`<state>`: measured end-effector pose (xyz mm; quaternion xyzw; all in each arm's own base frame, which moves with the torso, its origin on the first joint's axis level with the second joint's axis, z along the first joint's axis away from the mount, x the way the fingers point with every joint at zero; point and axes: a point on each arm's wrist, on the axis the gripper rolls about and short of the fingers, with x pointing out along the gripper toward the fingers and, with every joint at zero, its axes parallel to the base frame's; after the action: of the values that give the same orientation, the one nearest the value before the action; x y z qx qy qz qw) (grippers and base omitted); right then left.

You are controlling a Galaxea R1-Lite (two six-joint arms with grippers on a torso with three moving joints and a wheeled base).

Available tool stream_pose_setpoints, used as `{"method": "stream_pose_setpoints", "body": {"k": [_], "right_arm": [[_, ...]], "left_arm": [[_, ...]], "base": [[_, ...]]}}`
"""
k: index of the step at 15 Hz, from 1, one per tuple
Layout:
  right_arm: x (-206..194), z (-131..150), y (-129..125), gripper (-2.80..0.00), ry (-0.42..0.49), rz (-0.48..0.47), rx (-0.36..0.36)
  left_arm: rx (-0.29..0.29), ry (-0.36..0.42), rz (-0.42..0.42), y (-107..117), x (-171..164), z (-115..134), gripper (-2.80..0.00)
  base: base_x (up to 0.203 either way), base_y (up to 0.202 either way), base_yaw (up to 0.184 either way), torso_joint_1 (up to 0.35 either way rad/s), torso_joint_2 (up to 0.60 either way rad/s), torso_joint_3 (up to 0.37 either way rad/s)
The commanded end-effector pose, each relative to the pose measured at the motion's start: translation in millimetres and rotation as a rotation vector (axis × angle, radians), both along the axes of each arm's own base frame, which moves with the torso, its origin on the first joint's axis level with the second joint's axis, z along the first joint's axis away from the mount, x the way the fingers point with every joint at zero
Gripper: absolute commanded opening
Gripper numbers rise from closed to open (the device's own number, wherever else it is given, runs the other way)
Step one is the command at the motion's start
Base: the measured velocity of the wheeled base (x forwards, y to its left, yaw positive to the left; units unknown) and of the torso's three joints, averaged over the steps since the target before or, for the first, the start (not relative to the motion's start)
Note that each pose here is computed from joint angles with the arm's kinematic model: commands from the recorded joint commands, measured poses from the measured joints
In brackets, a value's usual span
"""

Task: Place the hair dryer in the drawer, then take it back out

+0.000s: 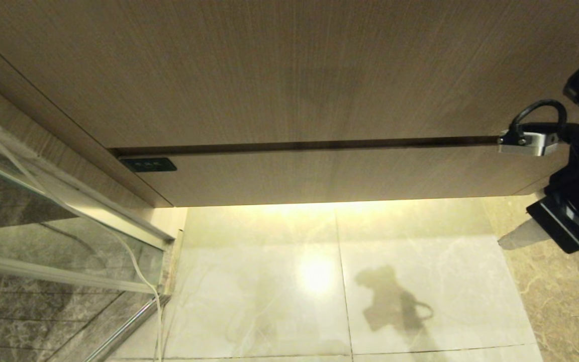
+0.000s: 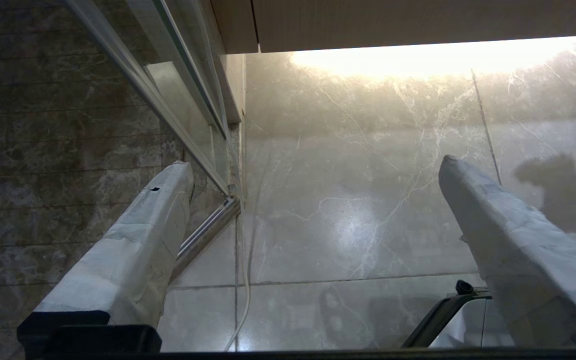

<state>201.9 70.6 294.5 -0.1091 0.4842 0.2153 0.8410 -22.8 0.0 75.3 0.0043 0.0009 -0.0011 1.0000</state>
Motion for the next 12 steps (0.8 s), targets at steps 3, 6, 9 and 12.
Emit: {"method": "stream_pose_setpoints", "body": {"k": [3,6,9,12], "right_arm": [[36,-8,28,-2.80,-0.116,0.060,0.052],[52,-8,57,-2.80,-0.251,0.141,0.198],[59,-15,63,-2.80,-0.216,0.112,0.230],[71,-21,74,-2.80,-0.244,0.102,0.268]], "left_arm": [[-0.001,0.000,-0.001,0,0,0,0.00],[-0.001,0.000,0.000,0,0,0,0.00],[-0.001,0.000,0.001,0,0,0,0.00],[0.001,0.000,0.001,0,0,0,0.00]], "base": [[0.000,0.000,0.000,0.000,0.00,0.000],[0.000,0.000,0.000,0.000,0.00,0.000],[0.000,0.000,0.000,0.000,0.00,0.000],[0.000,0.000,0.000,0.000,0.00,0.000]]}}
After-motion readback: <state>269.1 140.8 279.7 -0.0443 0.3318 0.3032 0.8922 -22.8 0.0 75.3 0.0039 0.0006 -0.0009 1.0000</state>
